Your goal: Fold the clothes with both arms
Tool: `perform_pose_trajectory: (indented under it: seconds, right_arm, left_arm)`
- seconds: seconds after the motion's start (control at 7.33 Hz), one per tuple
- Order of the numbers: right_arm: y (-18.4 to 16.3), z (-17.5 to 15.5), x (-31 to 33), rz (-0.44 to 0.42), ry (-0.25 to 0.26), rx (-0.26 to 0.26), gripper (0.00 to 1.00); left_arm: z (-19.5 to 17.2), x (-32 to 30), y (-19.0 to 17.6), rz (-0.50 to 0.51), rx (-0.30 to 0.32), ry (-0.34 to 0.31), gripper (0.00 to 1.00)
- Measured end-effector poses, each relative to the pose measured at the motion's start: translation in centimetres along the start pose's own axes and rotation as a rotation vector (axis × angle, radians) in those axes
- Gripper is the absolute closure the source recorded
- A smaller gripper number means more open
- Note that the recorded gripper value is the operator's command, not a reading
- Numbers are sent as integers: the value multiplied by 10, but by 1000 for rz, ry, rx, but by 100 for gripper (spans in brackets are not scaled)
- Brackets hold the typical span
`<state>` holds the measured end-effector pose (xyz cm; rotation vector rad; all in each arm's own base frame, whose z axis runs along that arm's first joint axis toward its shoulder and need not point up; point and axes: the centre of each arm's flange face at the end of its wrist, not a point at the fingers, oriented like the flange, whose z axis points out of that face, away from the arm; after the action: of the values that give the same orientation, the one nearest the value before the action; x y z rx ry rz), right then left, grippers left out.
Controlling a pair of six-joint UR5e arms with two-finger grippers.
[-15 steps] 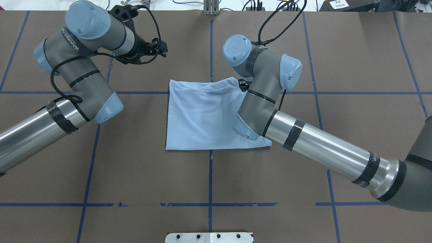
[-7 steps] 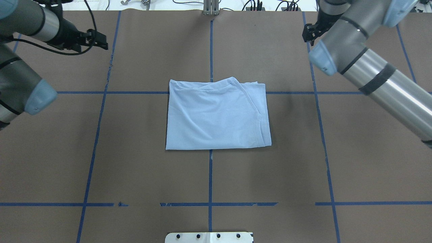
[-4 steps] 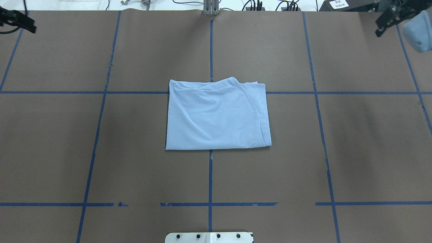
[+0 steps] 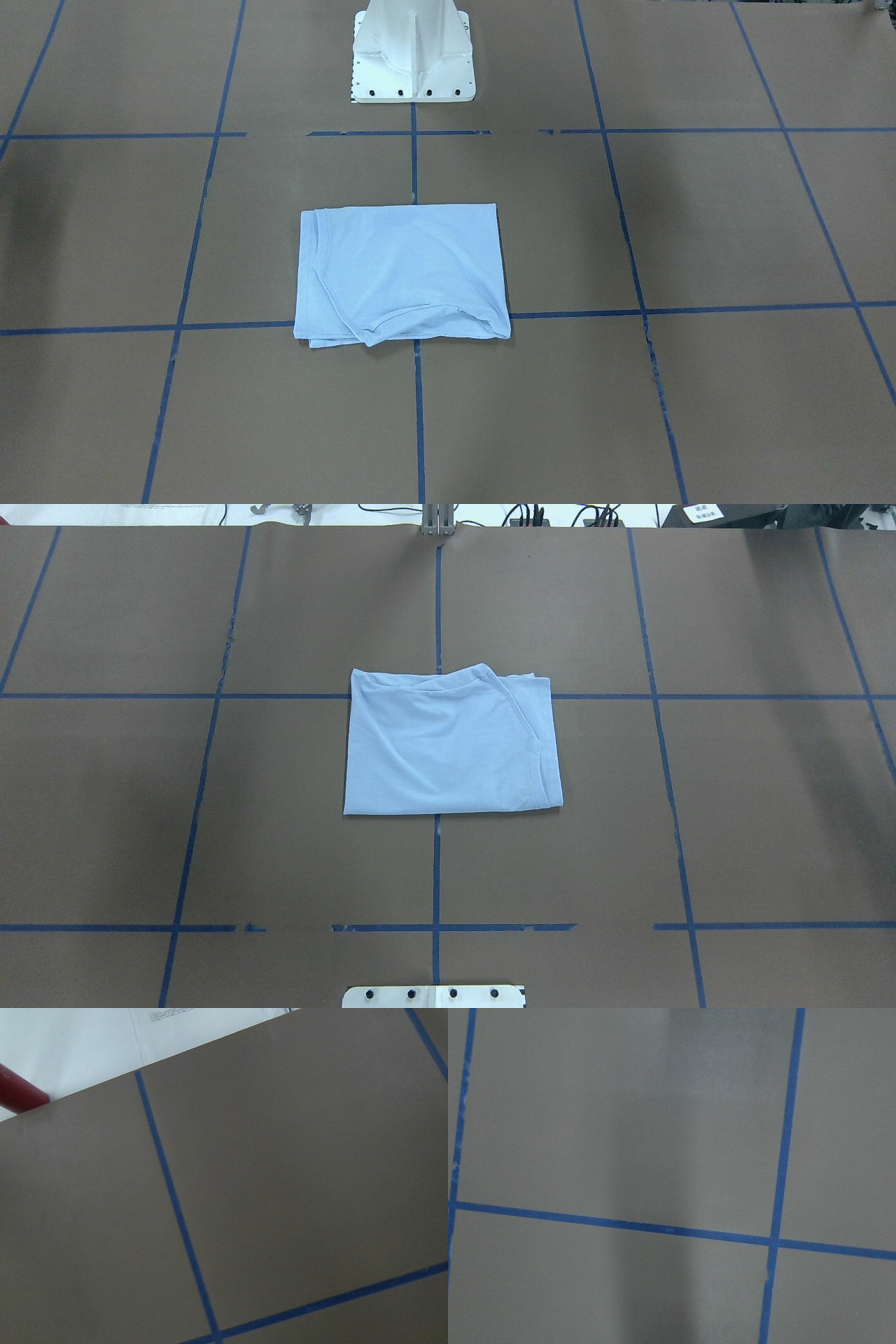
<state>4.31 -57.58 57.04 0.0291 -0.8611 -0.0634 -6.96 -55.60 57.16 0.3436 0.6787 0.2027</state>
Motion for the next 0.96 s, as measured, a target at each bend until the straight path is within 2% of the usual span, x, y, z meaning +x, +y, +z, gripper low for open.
perform_pose_trajectory:
  seconds: [0.27, 0.55, 0.96]
  right_arm:
    - [25, 15, 26, 47, -1, -26, 0]
    - [36, 18, 29, 63, -11, -31, 0]
    - [46, 20, 31, 119, -6, -27, 0]
  left_arm:
    - [21, -23, 40, -74, -11, 9, 0]
    - [35, -33, 68, -88, -6, 13, 0]
    - [38, -31, 74, -180, -55, 12, 0]
